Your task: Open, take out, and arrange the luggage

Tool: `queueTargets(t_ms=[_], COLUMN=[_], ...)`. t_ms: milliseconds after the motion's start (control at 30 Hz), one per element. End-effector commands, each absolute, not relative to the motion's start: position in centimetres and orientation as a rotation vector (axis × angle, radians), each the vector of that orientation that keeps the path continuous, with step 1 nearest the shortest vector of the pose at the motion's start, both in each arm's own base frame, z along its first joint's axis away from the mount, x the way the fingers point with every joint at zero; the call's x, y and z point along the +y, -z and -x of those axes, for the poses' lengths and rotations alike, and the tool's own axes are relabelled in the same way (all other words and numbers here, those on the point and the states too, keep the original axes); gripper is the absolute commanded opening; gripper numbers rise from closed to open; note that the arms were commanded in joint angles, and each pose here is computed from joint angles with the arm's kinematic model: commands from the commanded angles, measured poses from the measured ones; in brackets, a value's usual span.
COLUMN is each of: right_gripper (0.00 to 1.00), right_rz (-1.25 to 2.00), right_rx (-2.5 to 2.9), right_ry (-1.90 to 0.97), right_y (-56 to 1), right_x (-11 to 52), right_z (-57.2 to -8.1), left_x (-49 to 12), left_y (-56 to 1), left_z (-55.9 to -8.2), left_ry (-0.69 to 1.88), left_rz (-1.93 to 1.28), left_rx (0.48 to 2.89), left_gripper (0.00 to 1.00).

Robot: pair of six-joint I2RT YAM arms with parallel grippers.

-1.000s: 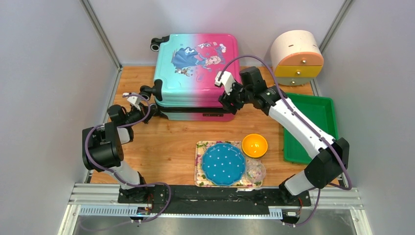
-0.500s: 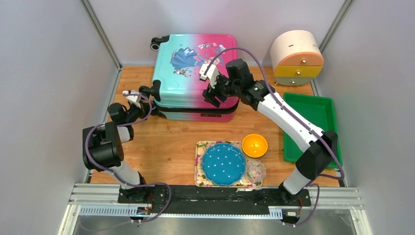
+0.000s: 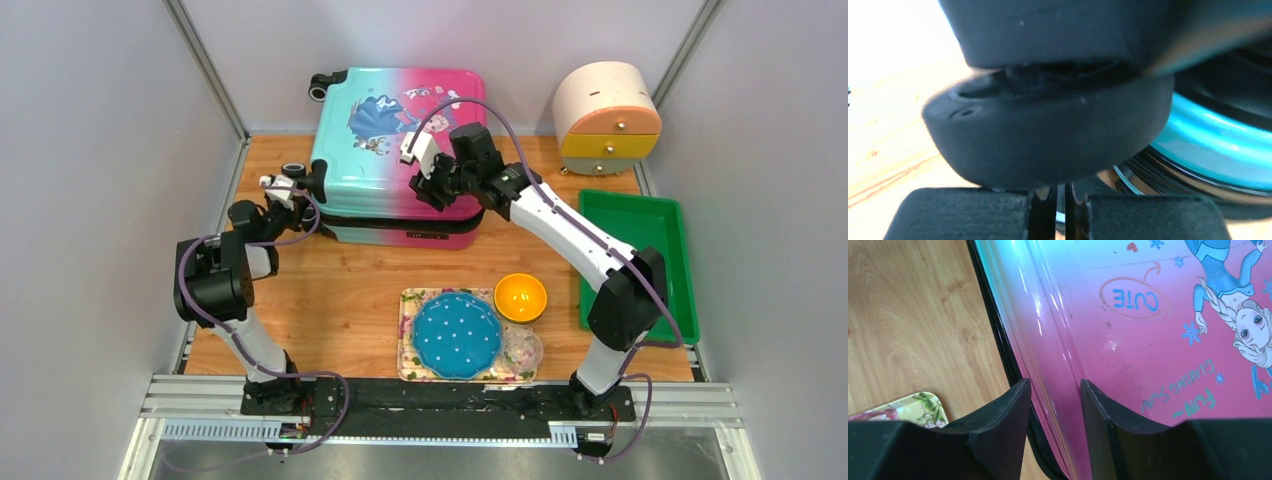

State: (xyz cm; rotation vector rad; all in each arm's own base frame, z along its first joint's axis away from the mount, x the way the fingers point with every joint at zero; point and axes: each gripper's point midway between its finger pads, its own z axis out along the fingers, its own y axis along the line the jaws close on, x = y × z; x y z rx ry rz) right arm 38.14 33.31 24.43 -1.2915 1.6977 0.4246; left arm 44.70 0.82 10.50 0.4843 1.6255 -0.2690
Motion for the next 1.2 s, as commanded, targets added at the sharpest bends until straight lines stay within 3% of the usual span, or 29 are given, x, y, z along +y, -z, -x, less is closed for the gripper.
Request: queueTargets(t_ms=[0, 267, 433, 533, 700, 933, 1167], right_gripper=[0.46, 0.4, 0.39, 0.42, 0.55, 0.66, 0.72], right_rz=[1.279, 1.205, 1.119, 1.074, 1.062, 1.064, 1.372], right_rx=[1.867, 1.99, 2.091, 2.085, 2.024, 1.848, 1.471], right_ry=[-0.347, -0.19, -0.098, -0.074, -0.068, -0.429, -0.706], right_y=[-20.5, -18.0, -16.6, -17.6, -20.8, -27.9, -30.6], right_x=[30.2, 25.5, 19.4, 16.7, 15.6, 22.3, 30.8], right_z=[-38.0, -40.0, -42.2, -43.3, -43.8, -40.1, -33.0], left_x=[3.7, -2.0, -6.7, -10.3, -16.7, -20.9, -20.8], left_y=[-17.2, -17.7, -17.9, -17.4, -17.5, -16.6, -17.1], left_z=[-49.1, -45.5, -42.8, -40.9, -37.1, -33.4, -33.0], left_ry=[-0.063, 0.052, 0.15, 0.215, 0.28, 0.353, 0.307], left_rz=[-0.491, -0.674, -0.773, -0.852, -1.01, -1.11, -1.137], left_rx=[1.394, 1.292, 1.24, 1.204, 1.065, 0.995, 0.949], left_gripper=[0.0, 0.0, 0.0, 0.0, 0.0, 0.0, 0.0])
